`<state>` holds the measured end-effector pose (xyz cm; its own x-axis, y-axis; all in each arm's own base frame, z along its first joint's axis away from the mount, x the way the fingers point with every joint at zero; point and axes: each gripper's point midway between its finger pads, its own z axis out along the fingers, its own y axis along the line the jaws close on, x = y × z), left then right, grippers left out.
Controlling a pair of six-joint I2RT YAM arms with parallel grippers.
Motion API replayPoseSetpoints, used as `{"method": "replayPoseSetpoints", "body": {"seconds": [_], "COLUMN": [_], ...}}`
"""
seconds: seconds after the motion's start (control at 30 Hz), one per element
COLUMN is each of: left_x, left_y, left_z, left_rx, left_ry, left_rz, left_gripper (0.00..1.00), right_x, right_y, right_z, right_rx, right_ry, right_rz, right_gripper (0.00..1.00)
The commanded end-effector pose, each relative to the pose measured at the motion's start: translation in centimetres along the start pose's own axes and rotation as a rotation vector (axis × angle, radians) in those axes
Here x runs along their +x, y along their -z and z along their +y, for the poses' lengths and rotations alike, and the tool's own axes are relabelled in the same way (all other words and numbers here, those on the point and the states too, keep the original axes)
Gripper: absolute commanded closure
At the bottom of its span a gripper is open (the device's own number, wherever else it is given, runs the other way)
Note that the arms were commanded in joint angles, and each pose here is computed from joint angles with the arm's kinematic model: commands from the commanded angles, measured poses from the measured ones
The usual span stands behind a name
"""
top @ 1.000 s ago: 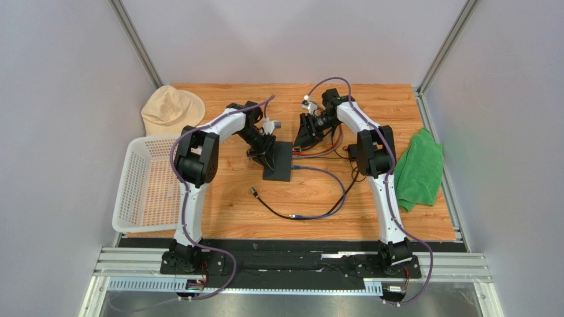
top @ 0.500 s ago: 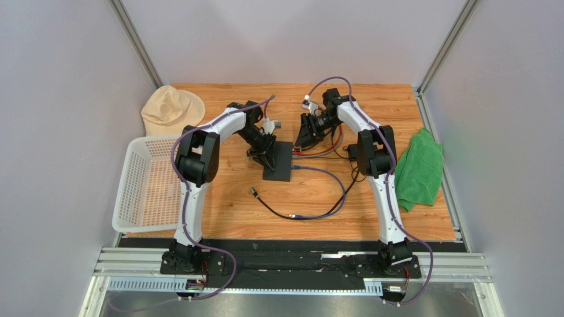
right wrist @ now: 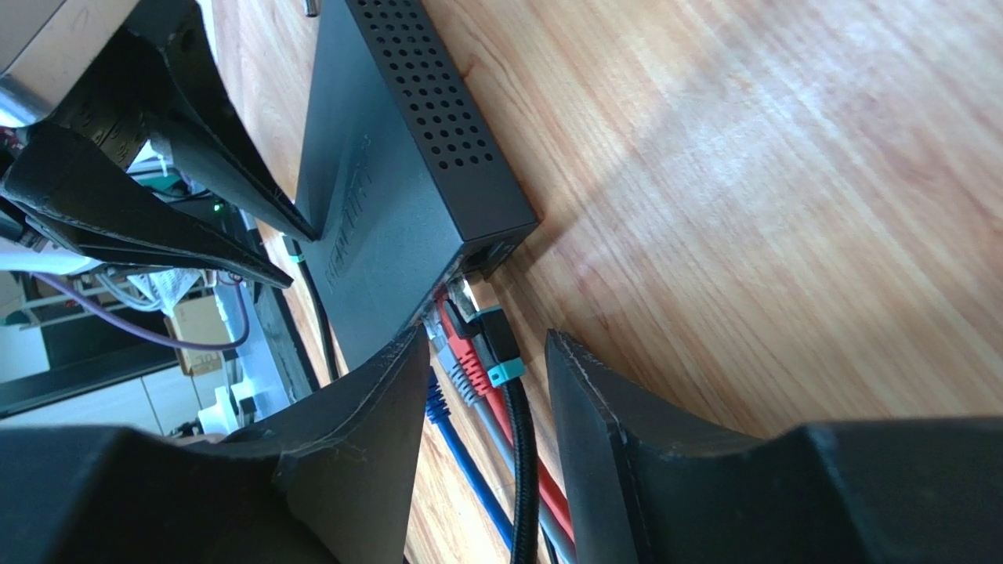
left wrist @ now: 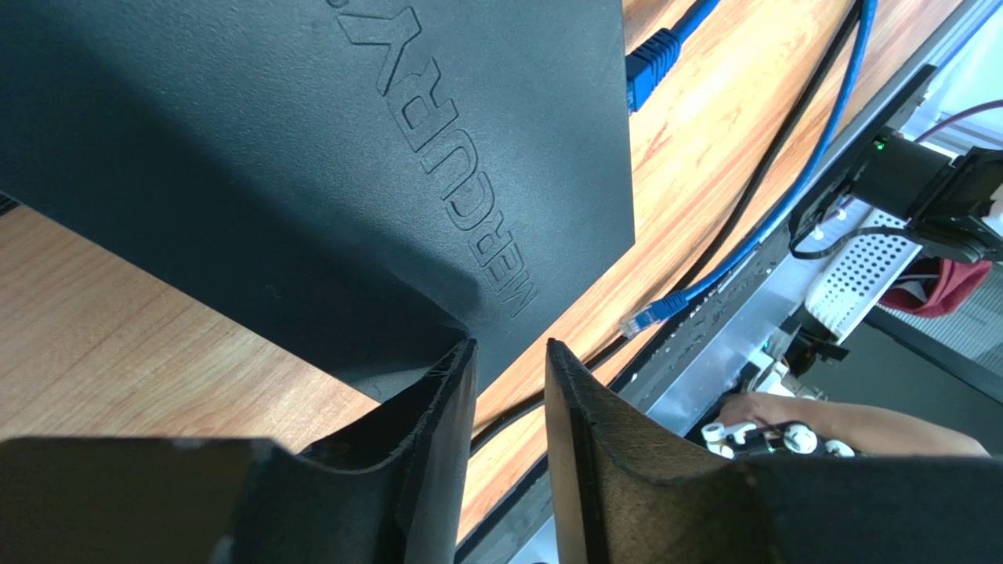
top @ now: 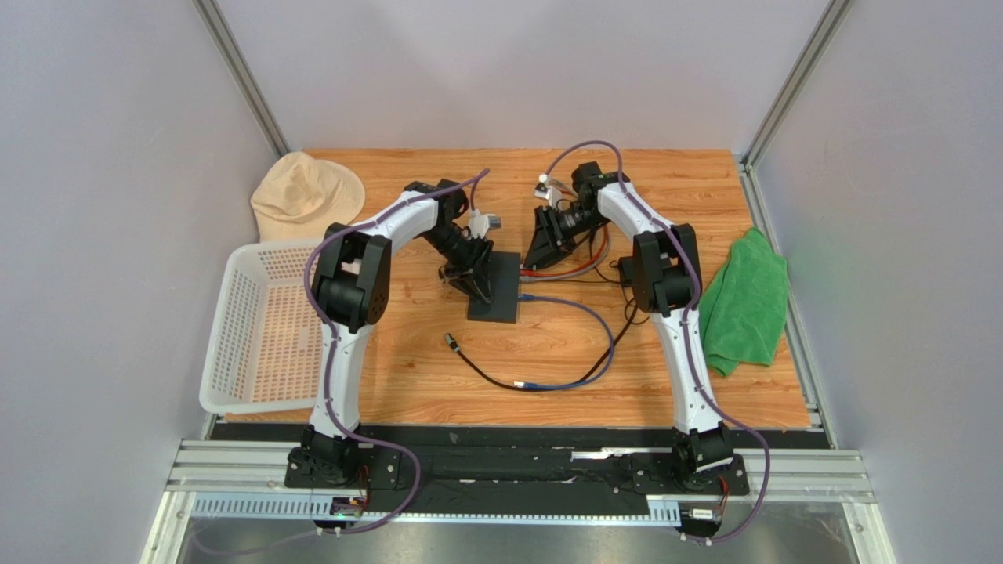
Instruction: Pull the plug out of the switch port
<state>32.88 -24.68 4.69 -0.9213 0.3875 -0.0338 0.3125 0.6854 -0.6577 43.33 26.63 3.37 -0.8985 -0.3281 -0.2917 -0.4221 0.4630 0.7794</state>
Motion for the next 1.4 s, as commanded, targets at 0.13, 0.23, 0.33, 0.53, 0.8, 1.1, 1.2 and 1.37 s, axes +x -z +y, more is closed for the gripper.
{"method": "replayPoseSetpoints", "body": {"seconds": [0.13, 0.23, 0.33, 0.53, 0.8, 1.1, 1.2, 1.37], "left_x": [0.2, 0.3, 0.3, 0.3, 0.3, 0.2, 0.3, 0.2], "left_y": [-1.7, -1.7, -1.7, -1.7, -1.7, -1.8, -1.8, -1.8], "left_z": [5.1, 5.1, 5.0, 4.9, 5.1, 5.1, 5.1, 5.1], "left_rx": [-0.16, -0.158, -0.157, -0.153, -0.156, -0.156, -0.154, -0.156], "left_ry": [-0.031, -0.034, -0.037, -0.038, -0.035, -0.032, -0.03, -0.028], "left_rz": [0.035, 0.036, 0.036, 0.037, 0.04, 0.041, 0.043, 0.042], "left_gripper": [0.57, 0.56, 0.56, 0.56, 0.54, 0.53, 0.53, 0.55], "right_x": [1.8, 1.6, 1.5, 1.4, 1.5, 1.7, 1.8, 2.1], "right_y": [-2.6, -3.0, -3.2, -3.3, -3.7, -3.9, -3.7, -3.6], "right_z": [-2.3, -2.7, -3.0, -3.4, -3.8, -4.3, -4.7, -4.9], "right_rx": [0.013, 0.018, 0.019, 0.035, 0.148, 0.298, 0.34, 0.389], "right_ry": [-0.008, -0.02, -0.032, -0.043, -0.014, 0.044, 0.04, 0.044], "right_rz": [0.066, 0.059, 0.055, 0.052, 0.073, 0.112, 0.117, 0.133], "right_gripper": [0.55, 0.58, 0.59, 0.63, 0.86, 1.0, 1.0, 1.0]}}
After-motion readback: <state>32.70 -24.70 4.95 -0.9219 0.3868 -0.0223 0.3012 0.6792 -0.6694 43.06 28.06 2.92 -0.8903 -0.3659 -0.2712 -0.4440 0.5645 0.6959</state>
